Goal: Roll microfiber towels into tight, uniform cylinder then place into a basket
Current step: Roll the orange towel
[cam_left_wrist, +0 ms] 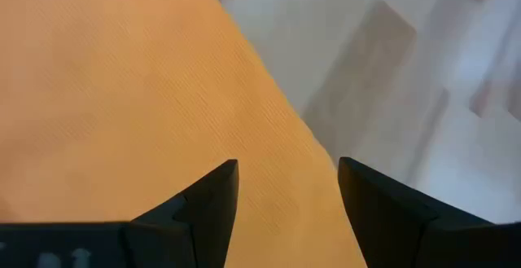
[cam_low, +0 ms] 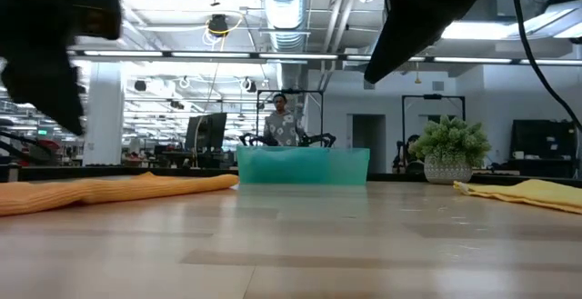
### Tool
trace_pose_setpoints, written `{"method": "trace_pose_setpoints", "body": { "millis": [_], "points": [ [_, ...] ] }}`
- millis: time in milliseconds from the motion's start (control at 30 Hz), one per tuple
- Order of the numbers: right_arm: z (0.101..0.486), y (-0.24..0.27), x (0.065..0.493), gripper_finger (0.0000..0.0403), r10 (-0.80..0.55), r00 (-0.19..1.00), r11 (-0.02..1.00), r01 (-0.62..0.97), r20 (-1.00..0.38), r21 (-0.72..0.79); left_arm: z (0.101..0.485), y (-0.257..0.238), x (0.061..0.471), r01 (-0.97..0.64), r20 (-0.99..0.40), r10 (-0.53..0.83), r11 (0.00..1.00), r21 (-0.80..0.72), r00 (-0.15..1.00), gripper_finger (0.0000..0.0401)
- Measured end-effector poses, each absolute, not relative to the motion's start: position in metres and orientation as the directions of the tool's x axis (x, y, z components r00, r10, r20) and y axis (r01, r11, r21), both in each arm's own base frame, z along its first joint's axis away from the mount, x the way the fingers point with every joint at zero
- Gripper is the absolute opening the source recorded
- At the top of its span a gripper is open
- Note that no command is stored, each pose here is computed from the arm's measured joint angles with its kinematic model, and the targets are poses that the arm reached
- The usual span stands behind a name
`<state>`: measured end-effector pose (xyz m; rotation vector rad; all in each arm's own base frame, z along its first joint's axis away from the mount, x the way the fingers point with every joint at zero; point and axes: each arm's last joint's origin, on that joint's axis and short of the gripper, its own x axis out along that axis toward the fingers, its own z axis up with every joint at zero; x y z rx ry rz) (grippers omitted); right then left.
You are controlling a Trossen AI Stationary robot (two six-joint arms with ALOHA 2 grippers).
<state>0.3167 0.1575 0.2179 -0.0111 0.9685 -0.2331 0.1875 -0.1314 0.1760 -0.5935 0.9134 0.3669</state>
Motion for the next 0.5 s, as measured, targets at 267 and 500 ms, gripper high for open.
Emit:
{"method": "trace_pose_setpoints", "body": {
  "millis": [267,500],
  "points": [
    [0.218,0.158,0.317,0.0028,-0.202,0.549,0.975,0.192,-0.811,-0.112,0.138,-0.161,0.172,-0.696,-0.903,0.049,0.656,-0.294,0.428,0.0204],
    [0.219,0.158,0.318,0.0027,-0.202,0.555,0.975,0.193,-0.807,-0.111,0.123,-0.169,0.183,-0.733,-0.902,0.105,0.626,-0.266,0.418,0.0204]
  ]
}}
